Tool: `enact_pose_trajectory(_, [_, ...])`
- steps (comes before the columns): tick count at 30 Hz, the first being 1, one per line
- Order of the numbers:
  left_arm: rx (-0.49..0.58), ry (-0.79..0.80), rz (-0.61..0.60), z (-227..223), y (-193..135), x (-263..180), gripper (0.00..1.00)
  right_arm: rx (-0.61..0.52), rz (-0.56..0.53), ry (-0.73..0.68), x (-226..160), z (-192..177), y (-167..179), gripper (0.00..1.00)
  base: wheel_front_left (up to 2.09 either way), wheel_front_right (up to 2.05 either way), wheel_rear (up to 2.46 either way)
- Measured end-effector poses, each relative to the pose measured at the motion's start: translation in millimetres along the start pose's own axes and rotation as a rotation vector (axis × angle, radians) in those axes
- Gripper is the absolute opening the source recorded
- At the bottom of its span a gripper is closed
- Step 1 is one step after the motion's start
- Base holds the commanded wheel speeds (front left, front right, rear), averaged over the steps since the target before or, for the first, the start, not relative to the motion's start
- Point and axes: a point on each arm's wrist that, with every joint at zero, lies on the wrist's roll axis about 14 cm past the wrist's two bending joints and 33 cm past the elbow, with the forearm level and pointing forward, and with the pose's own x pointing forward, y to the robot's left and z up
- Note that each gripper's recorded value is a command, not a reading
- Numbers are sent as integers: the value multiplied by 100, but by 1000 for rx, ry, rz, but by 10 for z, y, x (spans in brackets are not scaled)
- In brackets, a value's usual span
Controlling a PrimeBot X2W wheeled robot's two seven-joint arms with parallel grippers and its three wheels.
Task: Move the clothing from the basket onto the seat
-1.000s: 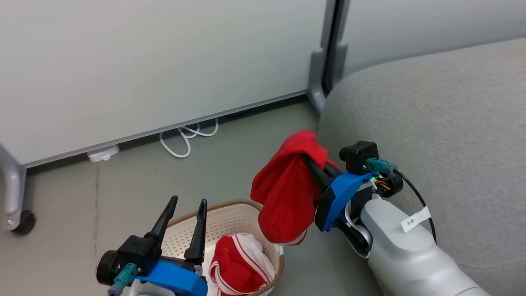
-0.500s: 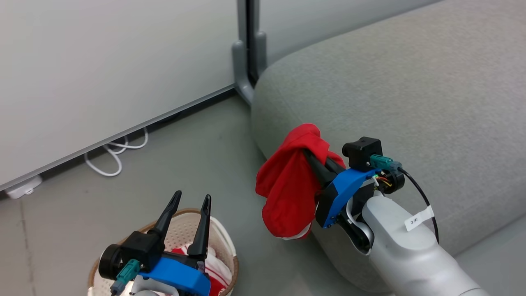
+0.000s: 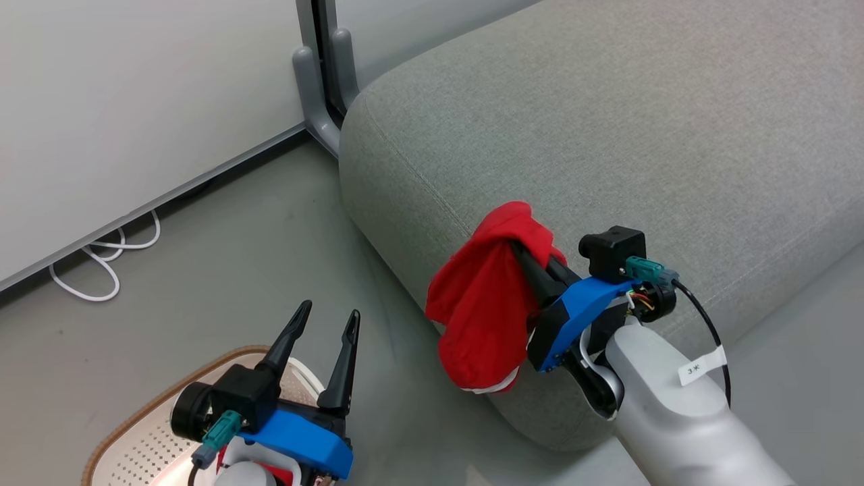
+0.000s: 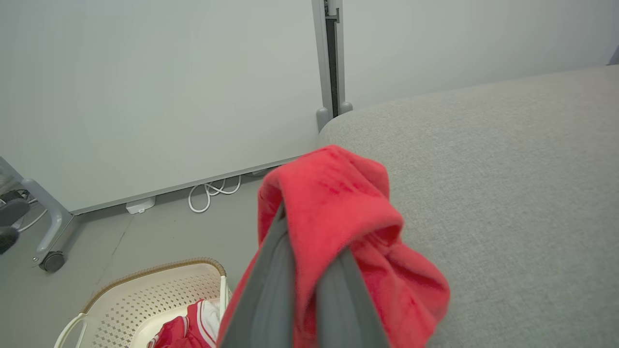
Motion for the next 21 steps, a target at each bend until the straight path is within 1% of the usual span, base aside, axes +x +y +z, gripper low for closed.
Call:
enact_pose_trajectory(11, [-11, 3, -16, -9, -6, 59, 100, 4, -20, 2, -51, -72, -48, 0, 0, 0, 0])
enact_pose_trajectory(21, [-11, -16, 23, 34, 120, 27, 100, 21, -8, 4, -8, -73, 0, 0, 0, 0, 0])
